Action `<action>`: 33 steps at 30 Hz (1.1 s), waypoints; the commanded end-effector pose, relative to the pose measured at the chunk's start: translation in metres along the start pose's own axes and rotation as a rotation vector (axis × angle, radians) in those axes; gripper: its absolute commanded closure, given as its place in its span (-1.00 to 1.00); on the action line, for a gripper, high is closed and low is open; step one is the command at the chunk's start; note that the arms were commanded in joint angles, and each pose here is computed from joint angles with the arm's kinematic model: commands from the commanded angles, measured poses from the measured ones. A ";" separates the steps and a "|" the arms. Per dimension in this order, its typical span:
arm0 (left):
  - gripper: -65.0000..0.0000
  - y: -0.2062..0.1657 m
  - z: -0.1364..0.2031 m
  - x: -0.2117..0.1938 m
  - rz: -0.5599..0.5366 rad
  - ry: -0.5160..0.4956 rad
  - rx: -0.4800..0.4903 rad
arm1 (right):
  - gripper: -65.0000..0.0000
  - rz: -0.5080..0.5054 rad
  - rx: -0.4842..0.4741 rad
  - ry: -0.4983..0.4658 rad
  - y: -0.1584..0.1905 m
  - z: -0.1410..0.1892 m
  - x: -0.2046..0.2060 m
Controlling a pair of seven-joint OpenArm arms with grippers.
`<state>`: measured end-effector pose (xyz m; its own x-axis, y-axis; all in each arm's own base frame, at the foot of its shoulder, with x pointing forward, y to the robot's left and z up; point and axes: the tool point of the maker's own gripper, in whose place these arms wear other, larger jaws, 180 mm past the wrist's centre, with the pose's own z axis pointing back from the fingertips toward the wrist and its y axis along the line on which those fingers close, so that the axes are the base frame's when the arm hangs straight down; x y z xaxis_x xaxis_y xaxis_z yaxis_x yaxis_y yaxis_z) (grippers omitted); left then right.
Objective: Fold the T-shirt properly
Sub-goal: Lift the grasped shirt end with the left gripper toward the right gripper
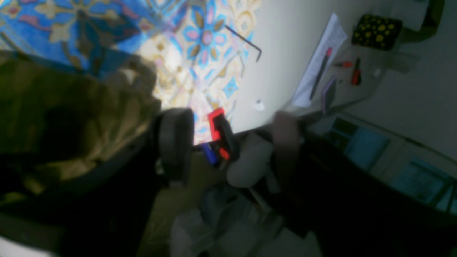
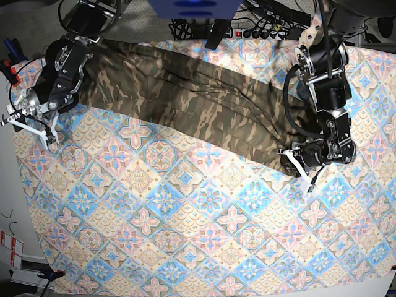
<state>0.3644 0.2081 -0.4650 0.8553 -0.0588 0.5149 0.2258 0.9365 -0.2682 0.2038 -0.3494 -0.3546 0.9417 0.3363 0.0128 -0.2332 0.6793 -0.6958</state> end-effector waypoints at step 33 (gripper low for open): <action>0.95 -0.129 0.100 0.030 -0.572 -0.018 0.210 | -0.08 -0.019 -0.012 -0.004 -0.002 0.004 0.004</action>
<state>0.3073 0.1122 -0.3424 0.6270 -0.5654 0.5359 0.5660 0.8033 0.1853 0.2026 -0.3410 -0.3604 0.9424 0.3342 0.0143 -0.2361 0.6946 -0.6796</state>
